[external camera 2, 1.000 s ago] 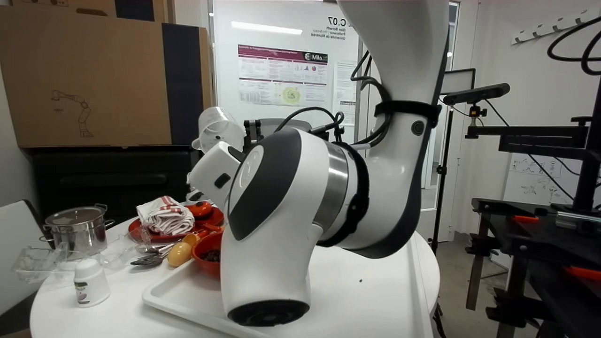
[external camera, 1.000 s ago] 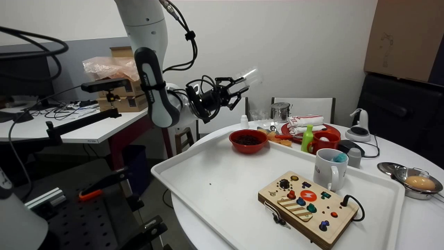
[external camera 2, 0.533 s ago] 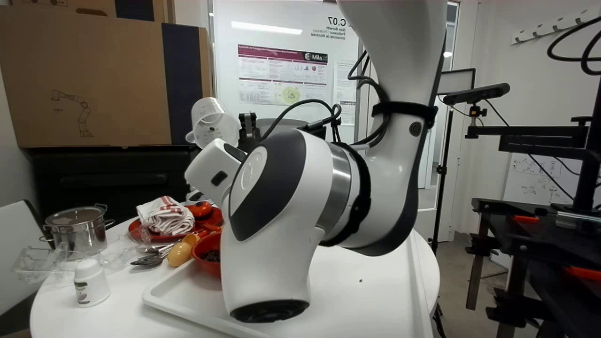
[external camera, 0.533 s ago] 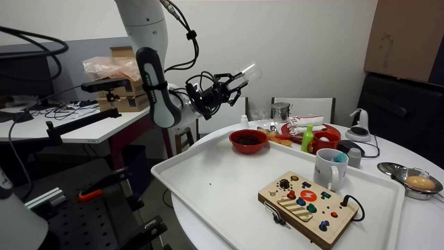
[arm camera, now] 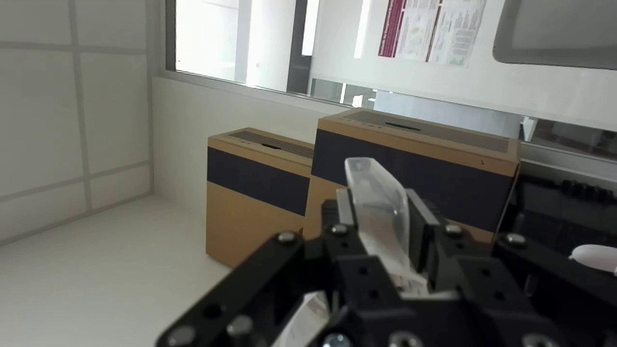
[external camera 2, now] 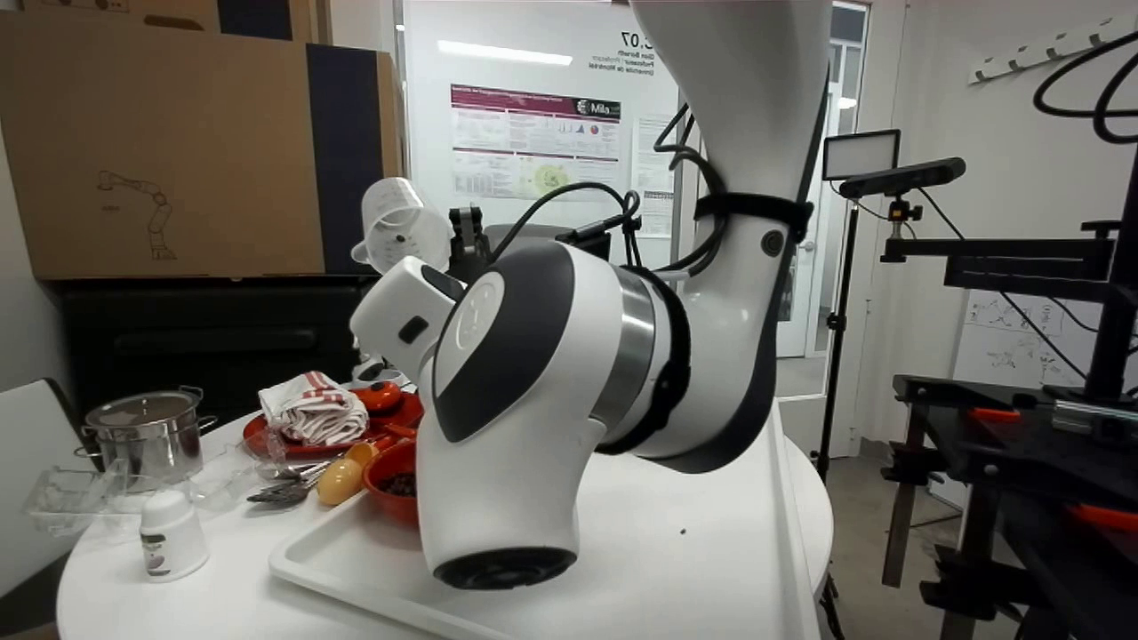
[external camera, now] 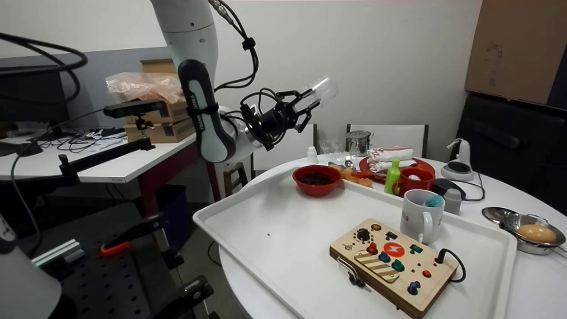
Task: Pour all the beans in the jar into the red bowl
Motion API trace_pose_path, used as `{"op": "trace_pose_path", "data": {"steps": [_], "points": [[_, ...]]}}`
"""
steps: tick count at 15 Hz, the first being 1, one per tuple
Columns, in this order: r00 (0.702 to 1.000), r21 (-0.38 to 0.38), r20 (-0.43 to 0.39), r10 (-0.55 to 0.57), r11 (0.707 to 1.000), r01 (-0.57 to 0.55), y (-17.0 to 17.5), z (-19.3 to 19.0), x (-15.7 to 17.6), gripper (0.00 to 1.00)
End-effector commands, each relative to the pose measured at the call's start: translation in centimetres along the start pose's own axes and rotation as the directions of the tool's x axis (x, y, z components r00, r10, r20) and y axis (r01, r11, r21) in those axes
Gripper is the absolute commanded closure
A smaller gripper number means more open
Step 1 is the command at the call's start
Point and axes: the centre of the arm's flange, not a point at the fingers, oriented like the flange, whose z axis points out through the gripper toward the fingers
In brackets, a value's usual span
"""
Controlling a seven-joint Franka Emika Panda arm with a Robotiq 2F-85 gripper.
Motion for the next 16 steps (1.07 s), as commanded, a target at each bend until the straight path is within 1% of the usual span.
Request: {"op": "trace_pose_path", "data": {"steps": [1,2,3,8,9,10,12,14,16], "points": [[1.0,0.016,0.009,-0.021,1.0,0.021,0.5,0.8,0.2,0.93],[0.999,0.09,0.011,-0.046,0.995,0.045,0.4,0.9,0.2,0.93],[0.999,0.044,0.019,-0.039,0.998,0.038,0.1,1.1,0.2,0.93],[0.999,0.047,0.021,-0.042,0.998,0.041,0.2,1.5,0.4,0.93],[0.998,0.101,0.023,-0.051,0.994,0.048,0.3,1.6,0.4,0.93],[0.999,0.199,0.015,-0.05,0.979,0.046,0.6,1.7,0.4,0.93],[0.999,0.292,0.004,-0.032,0.956,0.029,1.3,1.9,0.8,0.93],[1.0,0.391,0.01,-0.023,0.92,0.017,2.0,2.6,1.2,0.93],[0.999,0.485,0.032,-0.026,0.874,0.007,2.8,3.6,1.6,0.93]]}}
